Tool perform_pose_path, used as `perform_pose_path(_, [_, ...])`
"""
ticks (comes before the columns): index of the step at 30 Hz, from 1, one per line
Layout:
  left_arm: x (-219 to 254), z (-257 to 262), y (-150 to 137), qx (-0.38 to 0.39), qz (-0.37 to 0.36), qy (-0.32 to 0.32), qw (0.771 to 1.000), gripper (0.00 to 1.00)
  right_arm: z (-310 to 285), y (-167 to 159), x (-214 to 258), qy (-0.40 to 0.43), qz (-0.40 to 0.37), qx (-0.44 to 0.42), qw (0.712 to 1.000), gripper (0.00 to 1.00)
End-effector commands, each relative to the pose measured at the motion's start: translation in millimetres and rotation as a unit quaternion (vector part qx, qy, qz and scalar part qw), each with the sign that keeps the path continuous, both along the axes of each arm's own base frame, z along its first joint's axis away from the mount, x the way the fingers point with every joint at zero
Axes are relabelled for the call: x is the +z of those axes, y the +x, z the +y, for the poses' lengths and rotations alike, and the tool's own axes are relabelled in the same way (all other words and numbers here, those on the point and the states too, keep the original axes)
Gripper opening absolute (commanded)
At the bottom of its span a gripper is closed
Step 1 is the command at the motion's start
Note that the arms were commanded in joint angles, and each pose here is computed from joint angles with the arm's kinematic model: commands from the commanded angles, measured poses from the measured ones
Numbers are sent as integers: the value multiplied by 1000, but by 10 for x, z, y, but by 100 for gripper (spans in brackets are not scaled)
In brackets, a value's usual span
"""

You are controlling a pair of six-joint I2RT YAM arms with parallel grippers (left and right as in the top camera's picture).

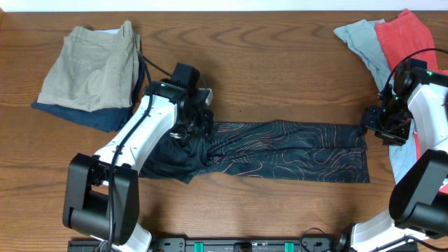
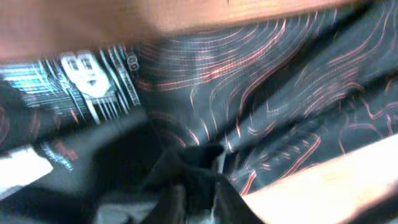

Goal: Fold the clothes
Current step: 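Fold the jersey's left end rightward with the left gripper, then move the right gripper to the strip's right end and grasp it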

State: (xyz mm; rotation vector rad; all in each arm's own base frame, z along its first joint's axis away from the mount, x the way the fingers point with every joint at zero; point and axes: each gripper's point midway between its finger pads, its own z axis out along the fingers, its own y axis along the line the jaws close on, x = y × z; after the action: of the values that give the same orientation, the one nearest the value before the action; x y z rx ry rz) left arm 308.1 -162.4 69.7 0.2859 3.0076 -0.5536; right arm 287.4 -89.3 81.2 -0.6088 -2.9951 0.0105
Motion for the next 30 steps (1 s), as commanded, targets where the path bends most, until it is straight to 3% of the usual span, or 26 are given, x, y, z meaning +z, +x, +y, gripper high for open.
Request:
perform_pose_path(1, [-29, 42, 83, 3, -18, 14, 1000, 43, -16, 0, 61, -1, -10, 3, 1000, 67])
perform_pose_path(4, [-21, 29, 126, 3, -27, 11, 1000, 54, -27, -5, 61, -3, -9, 3, 1000, 71])
perform_pose_path(15, [-35, 239, 73, 29, 0, 22, 999, 54, -1, -97, -77, 8, 3, 92, 996, 79])
perform_pose_path(23, [101, 717, 199, 122, -1, 18, 992, 55, 74, -226, -658, 17, -12, 153, 988, 80])
perform_pose_path(30, [199, 1087, 260, 169, -20, 39, 985, 58, 388, -240, -1004, 84, -73, 164, 980, 78])
